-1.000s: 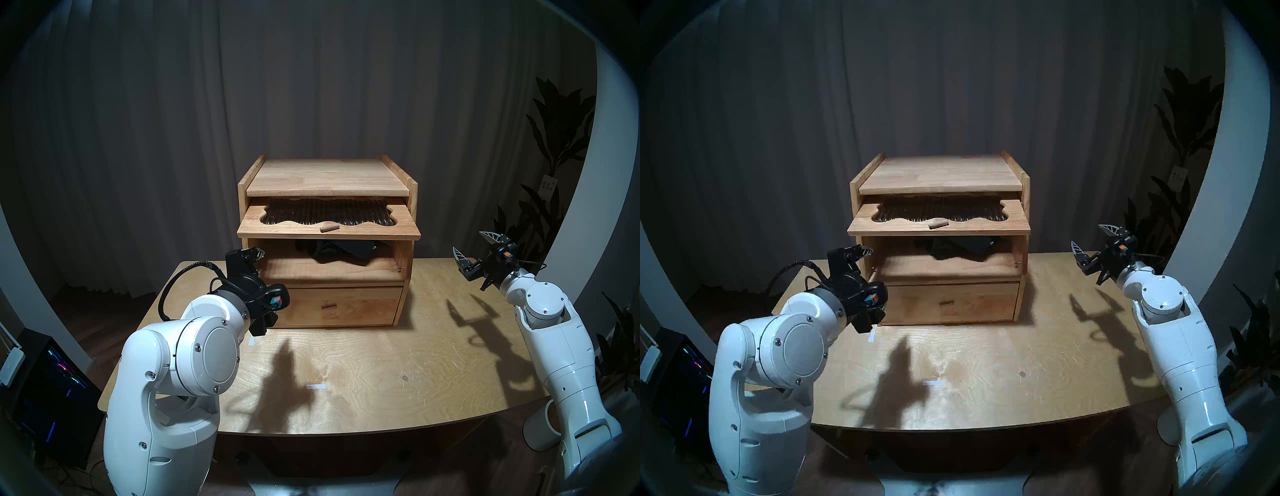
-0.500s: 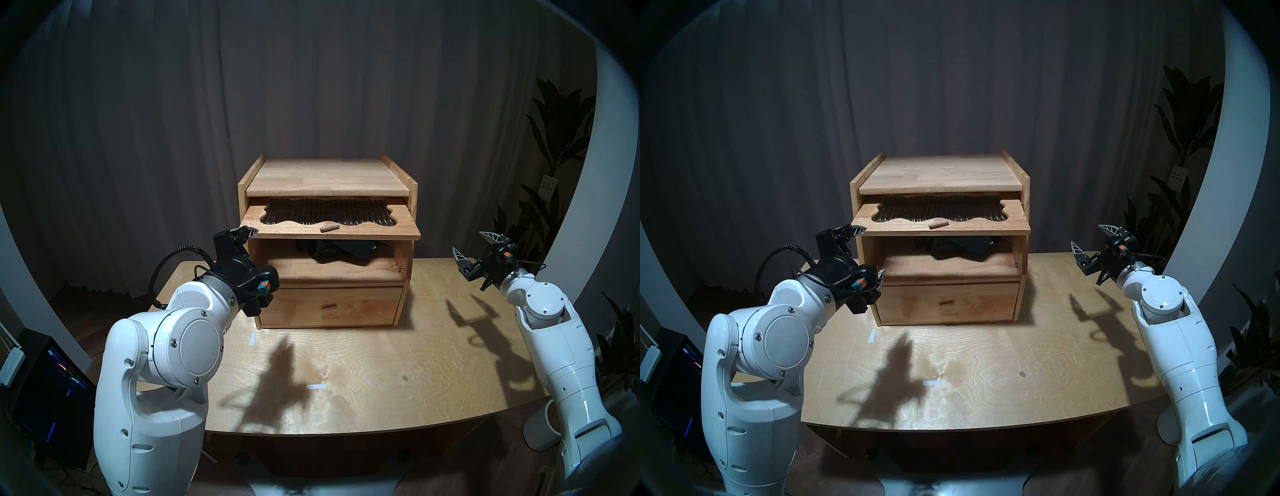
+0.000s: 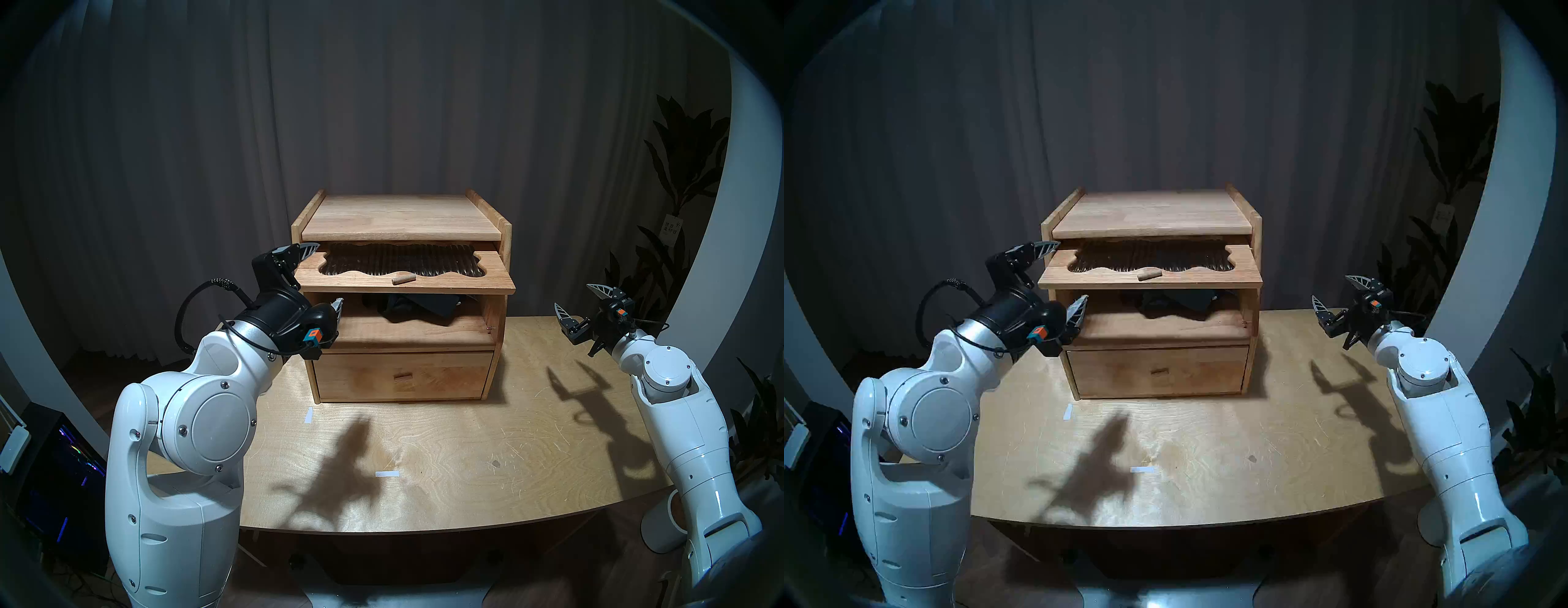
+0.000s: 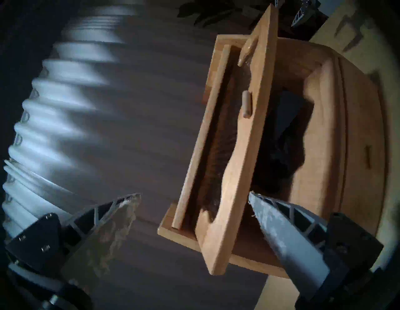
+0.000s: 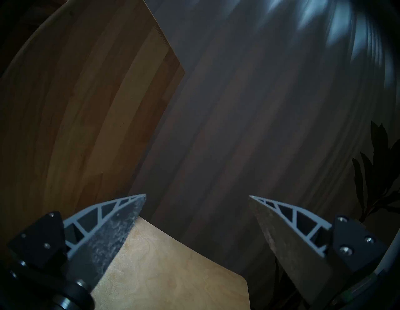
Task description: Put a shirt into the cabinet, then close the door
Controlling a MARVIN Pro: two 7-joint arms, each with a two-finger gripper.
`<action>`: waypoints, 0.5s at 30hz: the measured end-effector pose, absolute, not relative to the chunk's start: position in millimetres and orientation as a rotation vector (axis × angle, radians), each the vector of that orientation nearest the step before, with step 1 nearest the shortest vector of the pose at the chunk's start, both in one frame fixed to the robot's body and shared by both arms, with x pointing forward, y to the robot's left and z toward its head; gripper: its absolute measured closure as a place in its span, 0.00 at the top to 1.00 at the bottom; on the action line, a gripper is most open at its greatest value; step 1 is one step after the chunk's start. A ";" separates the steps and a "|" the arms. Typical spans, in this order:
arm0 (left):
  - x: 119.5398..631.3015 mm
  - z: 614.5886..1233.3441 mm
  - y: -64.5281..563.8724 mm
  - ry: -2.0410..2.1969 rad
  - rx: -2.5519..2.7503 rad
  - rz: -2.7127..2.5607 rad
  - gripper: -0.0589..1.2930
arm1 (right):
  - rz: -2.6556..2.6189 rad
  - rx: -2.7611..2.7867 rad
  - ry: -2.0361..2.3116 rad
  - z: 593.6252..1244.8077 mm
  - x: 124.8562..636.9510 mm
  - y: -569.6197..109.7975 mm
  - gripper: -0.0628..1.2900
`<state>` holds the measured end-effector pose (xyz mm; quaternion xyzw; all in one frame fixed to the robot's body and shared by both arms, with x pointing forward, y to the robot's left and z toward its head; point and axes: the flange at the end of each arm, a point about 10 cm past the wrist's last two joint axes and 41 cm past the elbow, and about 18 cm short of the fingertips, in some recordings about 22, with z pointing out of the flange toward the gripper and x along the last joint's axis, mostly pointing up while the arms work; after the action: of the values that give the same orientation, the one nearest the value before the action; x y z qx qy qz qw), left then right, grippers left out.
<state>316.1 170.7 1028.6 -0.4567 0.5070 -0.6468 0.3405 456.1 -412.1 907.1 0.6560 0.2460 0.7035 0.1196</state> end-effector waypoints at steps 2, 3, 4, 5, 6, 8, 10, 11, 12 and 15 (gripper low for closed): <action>321.9 1025.0 169.3 1.319 -1.151 -1.689 0.97 | 2.056 1.917 0.719 907.2 456.1 -412.1 0.97; 325.1 1022.1 168.4 1.321 -1.143 -1.687 0.97 | 2.056 1.917 0.719 907.2 456.1 -412.1 0.97; 329.7 1017.5 166.8 1.323 -1.135 -1.684 0.97 | 2.056 1.917 0.719 907.2 456.1 -412.1 0.97; 333.0 1014.0 165.7 1.324 -1.130 -1.681 0.97 | 2.056 1.916 0.719 907.2 456.0 -412.1 0.97; 335.2 1011.7 164.9 1.325 -1.128 -1.678 0.97 | 2.056 1.916 0.719 907.3 456.0 -412.1 0.97; 341.0 1004.9 162.1 1.327 -1.121 -1.665 0.97 | 2.056 1.916 0.719 907.3 456.0 -412.1 0.97; 344.1 1000.7 160.3 1.331 -1.119 -1.645 0.97 | 2.056 1.916 0.719 907.4 456.0 -412.1 0.97; 345.2 999.2 159.9 1.331 -1.120 -1.635 0.97 | 2.056 1.916 0.718 907.4 456.0 -412.2 0.97; 346.2 997.9 159.6 1.329 -1.122 -1.626 0.97 | 2.056 1.915 0.718 907.5 456.0 -412.2 0.97; 349.4 994.9 158.5 1.321 -1.131 -1.603 0.97 | 2.056 1.915 0.718 907.5 456.0 -412.2 0.97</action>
<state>349.4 158.5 994.9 -0.4425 0.5170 -0.6273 0.3787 456.0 -412.2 907.5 0.6555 0.2458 0.7039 0.1204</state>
